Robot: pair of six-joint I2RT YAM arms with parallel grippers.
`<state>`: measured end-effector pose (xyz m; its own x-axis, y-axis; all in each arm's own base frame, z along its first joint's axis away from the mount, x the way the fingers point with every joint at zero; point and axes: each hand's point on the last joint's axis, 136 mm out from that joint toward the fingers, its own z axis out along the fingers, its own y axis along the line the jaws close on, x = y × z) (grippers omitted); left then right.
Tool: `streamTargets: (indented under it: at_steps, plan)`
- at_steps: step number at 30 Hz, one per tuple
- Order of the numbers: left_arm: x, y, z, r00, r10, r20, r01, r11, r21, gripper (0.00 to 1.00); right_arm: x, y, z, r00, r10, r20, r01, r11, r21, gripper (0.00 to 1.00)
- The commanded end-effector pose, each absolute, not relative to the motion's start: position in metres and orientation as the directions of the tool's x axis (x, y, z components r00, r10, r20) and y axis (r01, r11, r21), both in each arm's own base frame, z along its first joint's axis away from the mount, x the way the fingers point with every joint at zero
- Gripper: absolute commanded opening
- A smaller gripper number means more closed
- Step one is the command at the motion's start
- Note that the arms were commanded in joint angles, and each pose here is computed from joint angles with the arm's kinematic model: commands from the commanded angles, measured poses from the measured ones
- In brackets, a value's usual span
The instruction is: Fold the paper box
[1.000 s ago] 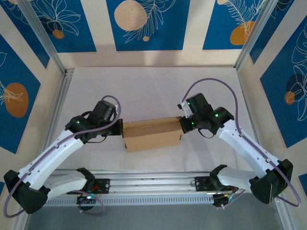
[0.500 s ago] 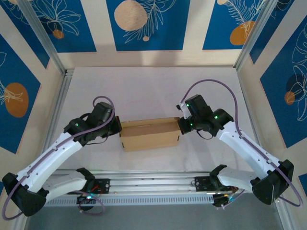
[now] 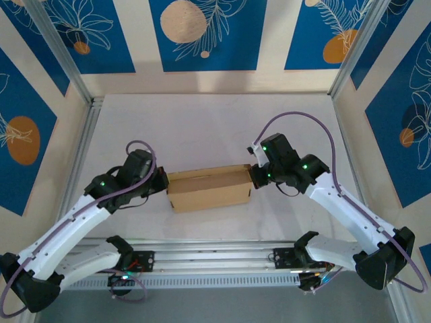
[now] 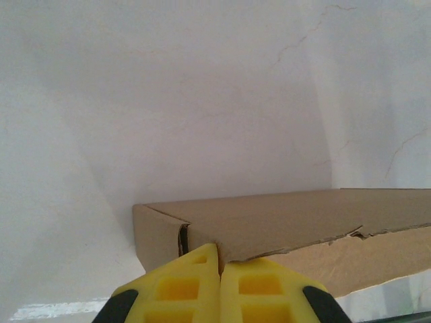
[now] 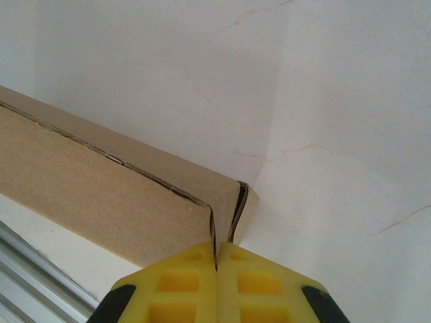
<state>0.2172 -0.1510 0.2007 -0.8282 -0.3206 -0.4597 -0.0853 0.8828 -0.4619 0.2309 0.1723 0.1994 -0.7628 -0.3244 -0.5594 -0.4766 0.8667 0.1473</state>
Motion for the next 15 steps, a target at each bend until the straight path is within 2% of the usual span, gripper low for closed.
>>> streamTargets:
  at_steps: [1,15]
  plan:
    - [0.201,-0.124,0.165,-0.852,-0.304,-0.426,-0.162,0.927,-0.337,0.00,0.226,0.160,0.190,-0.780,-0.326,-0.534,-0.450,0.886,0.116,0.00]
    - [0.195,-0.114,0.163,-0.843,-0.246,-0.479,-0.101,0.946,-0.307,0.00,0.229,0.158,0.181,-0.752,-0.326,-0.573,-0.459,0.883,0.100,0.00]
